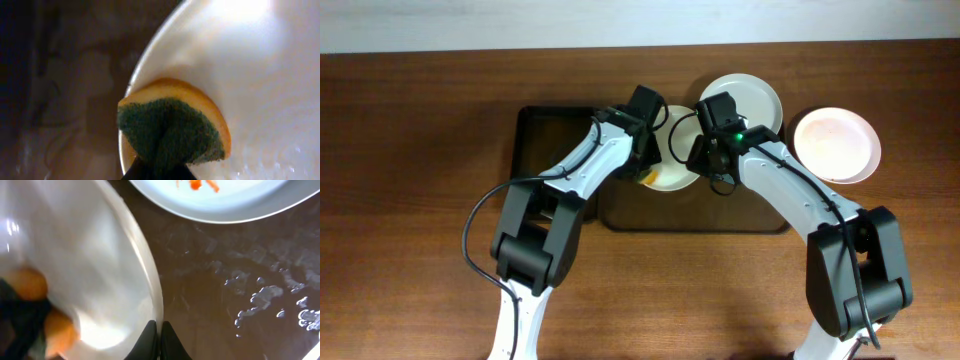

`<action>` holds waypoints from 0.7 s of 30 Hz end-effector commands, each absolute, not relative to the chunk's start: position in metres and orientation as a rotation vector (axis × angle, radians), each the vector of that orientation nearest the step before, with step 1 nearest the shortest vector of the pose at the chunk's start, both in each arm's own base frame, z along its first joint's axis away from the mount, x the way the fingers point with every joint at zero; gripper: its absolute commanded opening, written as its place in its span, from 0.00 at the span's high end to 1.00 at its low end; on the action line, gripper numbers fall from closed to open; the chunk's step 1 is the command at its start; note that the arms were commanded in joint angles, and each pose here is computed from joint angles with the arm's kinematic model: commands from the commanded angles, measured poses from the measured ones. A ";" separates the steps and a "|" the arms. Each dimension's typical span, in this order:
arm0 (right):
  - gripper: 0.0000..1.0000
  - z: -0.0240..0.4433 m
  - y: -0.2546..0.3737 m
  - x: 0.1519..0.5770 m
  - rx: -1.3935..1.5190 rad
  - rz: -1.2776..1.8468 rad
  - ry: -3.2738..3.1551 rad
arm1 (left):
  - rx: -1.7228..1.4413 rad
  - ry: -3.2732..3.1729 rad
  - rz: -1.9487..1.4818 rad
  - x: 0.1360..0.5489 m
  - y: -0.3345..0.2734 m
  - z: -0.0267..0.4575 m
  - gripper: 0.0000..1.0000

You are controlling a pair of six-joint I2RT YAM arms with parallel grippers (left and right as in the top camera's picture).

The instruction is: Clean dirty plates on tray and stack at the side

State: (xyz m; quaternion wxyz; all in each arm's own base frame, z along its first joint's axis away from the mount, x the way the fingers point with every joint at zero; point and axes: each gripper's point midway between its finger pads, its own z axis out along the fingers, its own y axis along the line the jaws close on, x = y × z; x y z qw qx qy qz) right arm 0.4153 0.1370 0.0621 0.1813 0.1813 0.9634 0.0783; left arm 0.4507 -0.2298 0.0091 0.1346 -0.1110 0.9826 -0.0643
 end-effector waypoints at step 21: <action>0.96 0.060 0.140 0.412 0.457 0.241 2.755 | -0.498 2.801 -0.544 0.487 -0.241 0.032 1.00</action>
